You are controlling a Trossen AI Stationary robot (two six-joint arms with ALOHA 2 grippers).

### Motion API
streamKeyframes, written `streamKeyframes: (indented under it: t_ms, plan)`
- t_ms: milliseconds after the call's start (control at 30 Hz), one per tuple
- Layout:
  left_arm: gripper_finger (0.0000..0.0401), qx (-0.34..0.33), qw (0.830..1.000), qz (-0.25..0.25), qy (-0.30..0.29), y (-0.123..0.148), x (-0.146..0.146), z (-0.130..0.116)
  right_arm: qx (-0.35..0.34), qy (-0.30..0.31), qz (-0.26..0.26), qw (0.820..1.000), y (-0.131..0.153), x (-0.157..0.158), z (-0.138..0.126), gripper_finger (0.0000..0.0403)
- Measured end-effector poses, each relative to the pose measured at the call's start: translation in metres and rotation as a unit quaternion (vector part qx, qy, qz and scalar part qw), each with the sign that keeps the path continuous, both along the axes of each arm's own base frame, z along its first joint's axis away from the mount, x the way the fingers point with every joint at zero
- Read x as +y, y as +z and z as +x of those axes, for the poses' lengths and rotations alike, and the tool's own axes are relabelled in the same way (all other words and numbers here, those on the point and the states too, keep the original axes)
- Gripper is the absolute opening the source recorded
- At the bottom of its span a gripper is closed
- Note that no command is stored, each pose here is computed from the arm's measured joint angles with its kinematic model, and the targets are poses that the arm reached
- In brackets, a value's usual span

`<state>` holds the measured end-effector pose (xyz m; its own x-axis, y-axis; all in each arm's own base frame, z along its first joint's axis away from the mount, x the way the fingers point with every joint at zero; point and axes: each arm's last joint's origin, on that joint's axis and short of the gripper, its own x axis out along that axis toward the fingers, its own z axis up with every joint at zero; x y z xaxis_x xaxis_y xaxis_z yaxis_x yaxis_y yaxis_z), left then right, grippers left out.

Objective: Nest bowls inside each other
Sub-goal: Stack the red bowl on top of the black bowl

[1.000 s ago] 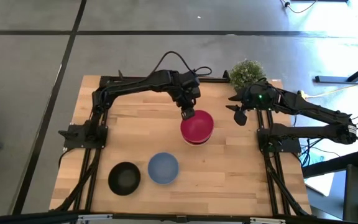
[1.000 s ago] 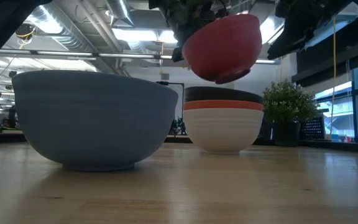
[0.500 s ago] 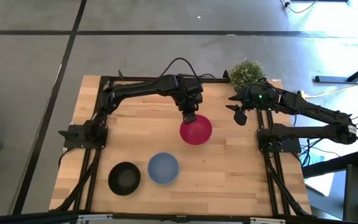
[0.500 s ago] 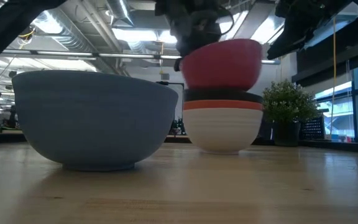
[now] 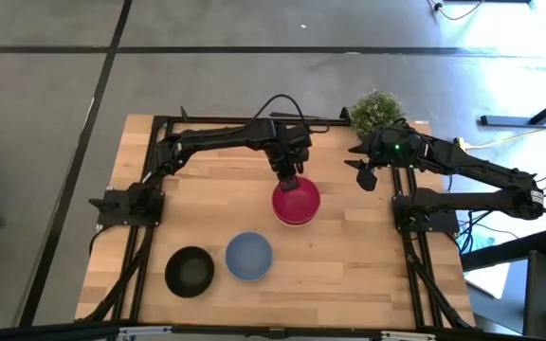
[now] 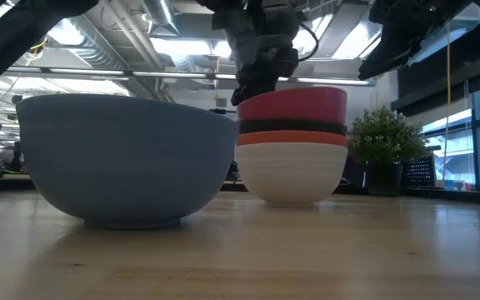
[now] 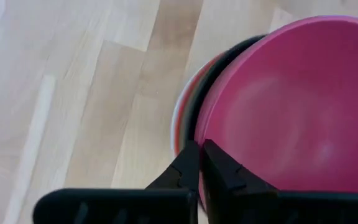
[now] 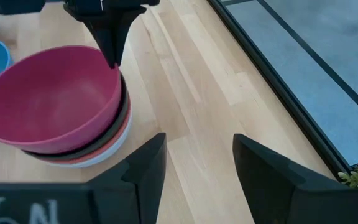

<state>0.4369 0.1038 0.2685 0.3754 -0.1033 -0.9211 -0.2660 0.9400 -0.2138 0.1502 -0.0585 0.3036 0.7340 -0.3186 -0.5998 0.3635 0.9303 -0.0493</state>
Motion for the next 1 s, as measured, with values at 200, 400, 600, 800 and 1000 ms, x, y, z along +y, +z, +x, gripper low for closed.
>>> streamKeyframes:
  t_ms: [200,400,600,800,1000]
  plan:
    - [0.0,0.003,1.0,-0.004,-0.002,-0.0002,-0.0012,-0.0004,0.0,0.0,0.0,1.0,0.0002,0.0,0.0,0.0186]
    - [0.0,0.028,1.0,0.0,0.001,-0.0017,-0.0021,-0.0045,0.0,0.0,0.0,1.0,0.0,0.0,0.0,0.0186]
    - [0.0012,0.025,1.0,0.0,0.006,-0.0015,-0.0019,-0.0038,-0.001,0.0,0.0,1.0,0.0001,0.0,0.0001,0.0186]
    - [0.0051,0.018,1.0,0.019,0.016,-0.0009,-0.0016,-0.0015,-0.001,0.0,0.0,1.0,0.0001,0.0,0.0001,0.0186]
    - [0.009,0.011,1.0,0.018,0.016,-0.0005,-0.0015,-0.0004,0.0,0.001,-0.001,1.0,0.0001,0.0,0.0001,0.0186]
